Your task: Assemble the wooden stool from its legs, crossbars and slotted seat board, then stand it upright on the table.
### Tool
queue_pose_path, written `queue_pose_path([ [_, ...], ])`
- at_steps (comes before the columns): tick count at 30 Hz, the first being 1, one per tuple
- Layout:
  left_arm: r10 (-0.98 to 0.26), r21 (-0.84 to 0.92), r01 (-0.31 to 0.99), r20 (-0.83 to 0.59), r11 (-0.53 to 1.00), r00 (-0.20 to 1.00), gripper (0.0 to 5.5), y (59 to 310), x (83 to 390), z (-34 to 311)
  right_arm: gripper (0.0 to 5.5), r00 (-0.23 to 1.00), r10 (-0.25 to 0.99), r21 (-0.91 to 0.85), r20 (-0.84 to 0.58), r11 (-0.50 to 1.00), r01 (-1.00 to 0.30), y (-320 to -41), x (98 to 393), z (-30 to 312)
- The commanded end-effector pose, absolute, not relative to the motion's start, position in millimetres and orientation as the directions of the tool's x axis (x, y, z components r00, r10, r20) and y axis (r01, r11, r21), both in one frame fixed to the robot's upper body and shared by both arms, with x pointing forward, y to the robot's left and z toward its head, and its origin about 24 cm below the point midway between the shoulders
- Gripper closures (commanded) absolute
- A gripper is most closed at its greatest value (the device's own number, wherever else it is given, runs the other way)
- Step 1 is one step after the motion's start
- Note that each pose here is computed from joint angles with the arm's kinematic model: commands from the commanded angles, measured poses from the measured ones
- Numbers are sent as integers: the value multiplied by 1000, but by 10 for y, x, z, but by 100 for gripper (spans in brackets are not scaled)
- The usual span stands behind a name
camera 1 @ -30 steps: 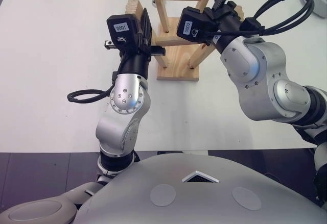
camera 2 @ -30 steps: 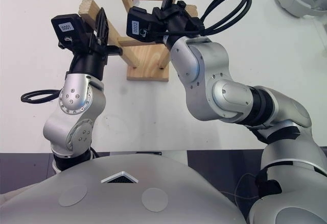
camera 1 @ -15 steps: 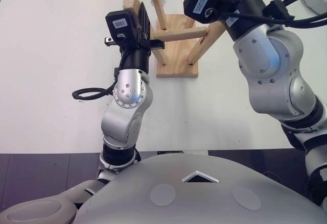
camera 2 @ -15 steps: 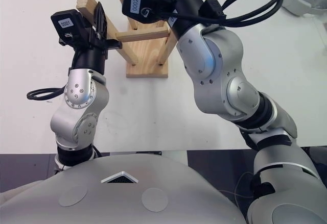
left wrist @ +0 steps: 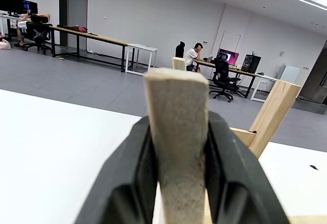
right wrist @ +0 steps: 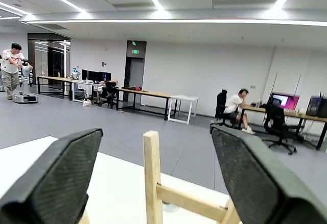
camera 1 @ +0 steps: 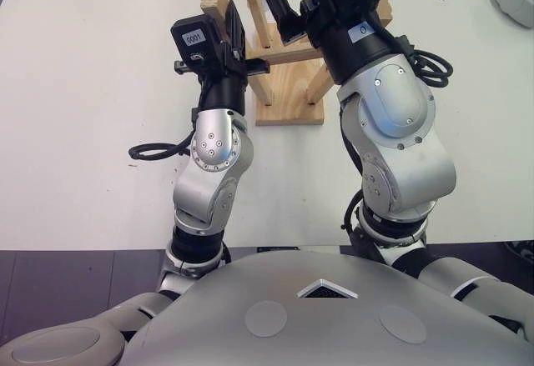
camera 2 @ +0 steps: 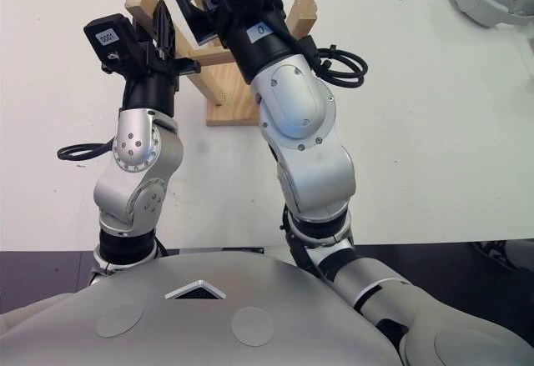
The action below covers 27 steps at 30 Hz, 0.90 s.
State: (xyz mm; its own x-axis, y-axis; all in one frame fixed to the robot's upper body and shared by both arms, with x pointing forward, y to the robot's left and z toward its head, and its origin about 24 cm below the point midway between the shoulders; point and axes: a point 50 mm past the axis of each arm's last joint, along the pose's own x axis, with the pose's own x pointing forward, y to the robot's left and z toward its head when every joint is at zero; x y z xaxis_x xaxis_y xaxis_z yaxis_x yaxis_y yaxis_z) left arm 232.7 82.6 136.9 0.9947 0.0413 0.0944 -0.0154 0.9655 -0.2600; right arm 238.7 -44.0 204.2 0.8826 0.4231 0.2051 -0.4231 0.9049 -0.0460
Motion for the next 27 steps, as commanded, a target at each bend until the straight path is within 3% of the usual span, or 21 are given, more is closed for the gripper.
queue_pose_path([
  [1, 48, -404, -114, -170, 907, 984, 446, 557, 2332, 1092, 156, 916, 398, 418, 57, 823, -384, -247, 2423, 1864],
  [8, 38, -368, -89, -144, 926, 989, 446, 544, 2347, 1125, 156, 903, 406, 600, -143, 761, -247, -181, 2433, 1581],
  [15, 39, -353, -93, -155, 931, 987, 446, 556, 2317, 1095, 156, 832, 434, 466, -345, 849, -249, -190, 2330, 1119],
  [20, 26, -346, -78, -154, 935, 988, 446, 579, 2269, 1085, 156, 829, 374, 320, -416, 914, -251, -285, 2350, 869],
  [24, 13, -341, -61, -143, 938, 990, 446, 573, 2259, 1102, 156, 784, 404, 375, -471, 896, -236, -280, 2279, 699],
  [27, 6, -343, -55, -143, 938, 990, 446, 562, 2265, 1102, 156, 800, 415, 389, -433, 887, -250, -270, 2305, 735],
])
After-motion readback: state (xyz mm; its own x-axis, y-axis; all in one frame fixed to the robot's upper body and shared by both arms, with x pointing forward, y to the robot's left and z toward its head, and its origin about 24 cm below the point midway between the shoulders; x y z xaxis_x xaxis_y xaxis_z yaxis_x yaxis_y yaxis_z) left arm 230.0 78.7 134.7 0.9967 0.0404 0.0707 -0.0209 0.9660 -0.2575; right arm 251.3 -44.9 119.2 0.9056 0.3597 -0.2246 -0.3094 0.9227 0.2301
